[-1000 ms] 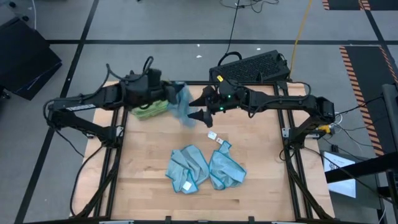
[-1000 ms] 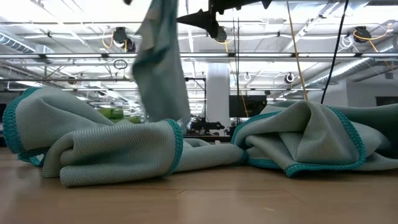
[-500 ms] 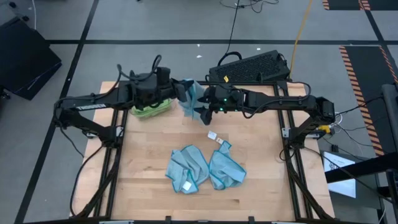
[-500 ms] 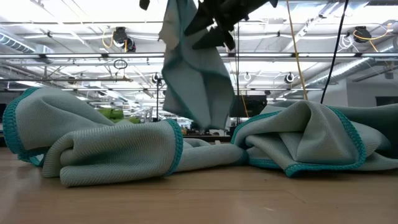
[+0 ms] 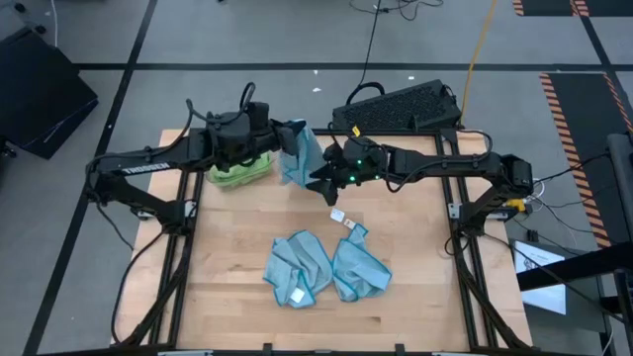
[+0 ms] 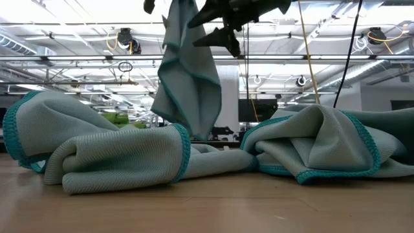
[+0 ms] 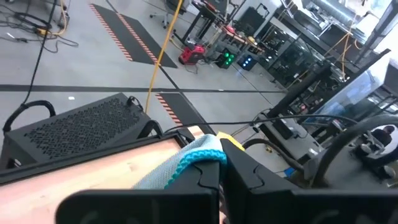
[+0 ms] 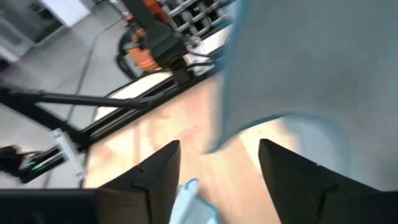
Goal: Fold microfiber towels
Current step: Fold the top center blue microfiber cloth
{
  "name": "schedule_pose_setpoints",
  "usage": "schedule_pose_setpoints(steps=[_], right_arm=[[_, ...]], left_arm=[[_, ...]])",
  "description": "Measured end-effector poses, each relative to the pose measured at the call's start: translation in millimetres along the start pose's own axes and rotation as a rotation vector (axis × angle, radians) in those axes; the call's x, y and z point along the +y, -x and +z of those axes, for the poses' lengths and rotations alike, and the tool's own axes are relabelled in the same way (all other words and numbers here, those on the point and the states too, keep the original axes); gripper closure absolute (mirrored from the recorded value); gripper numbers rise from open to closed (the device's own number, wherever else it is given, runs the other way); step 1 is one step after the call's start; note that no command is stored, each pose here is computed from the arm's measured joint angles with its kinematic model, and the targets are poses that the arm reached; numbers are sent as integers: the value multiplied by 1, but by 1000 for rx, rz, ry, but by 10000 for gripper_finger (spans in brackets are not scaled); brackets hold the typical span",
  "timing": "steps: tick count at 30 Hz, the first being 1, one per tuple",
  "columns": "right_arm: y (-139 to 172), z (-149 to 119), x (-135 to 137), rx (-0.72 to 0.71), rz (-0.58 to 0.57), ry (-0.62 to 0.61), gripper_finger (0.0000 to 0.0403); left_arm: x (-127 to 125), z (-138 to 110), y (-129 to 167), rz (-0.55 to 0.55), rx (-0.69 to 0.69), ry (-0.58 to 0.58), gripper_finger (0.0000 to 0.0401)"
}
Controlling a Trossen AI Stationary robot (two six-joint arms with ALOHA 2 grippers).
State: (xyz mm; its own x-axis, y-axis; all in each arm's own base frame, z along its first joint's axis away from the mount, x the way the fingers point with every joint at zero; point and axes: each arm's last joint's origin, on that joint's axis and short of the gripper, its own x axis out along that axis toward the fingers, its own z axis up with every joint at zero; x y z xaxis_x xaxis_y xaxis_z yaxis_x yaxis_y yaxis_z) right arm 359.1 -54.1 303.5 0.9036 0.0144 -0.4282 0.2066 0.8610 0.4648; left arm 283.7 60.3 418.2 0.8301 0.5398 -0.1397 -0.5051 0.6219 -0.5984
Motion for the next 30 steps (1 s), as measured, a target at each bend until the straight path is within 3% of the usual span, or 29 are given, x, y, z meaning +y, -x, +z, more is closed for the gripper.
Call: schedule_pose_setpoints(steps=[3,8,14,19,23,30], right_arm=[[0,-1,0,12,4,-2,163],[-3,1,-5,-75,-139,-35,129],[-14,1,-16,-95,-190,-6,139],[-25,1,-13,-124,-104,2,184],[-33,-6,-16,-87,-111,-14,230],[-36,-7,-17,-88,-113,-8,384]], left_arm=[[2,1,-1,6,-5,3,397],[2,1,-1,6,-6,12,396],[2,1,-1,6,-6,8,397],[2,2,-1,14,-12,5,397],[2,2,-1,14,-13,6,398],[2,2,-1,21,-17,-3,398]])
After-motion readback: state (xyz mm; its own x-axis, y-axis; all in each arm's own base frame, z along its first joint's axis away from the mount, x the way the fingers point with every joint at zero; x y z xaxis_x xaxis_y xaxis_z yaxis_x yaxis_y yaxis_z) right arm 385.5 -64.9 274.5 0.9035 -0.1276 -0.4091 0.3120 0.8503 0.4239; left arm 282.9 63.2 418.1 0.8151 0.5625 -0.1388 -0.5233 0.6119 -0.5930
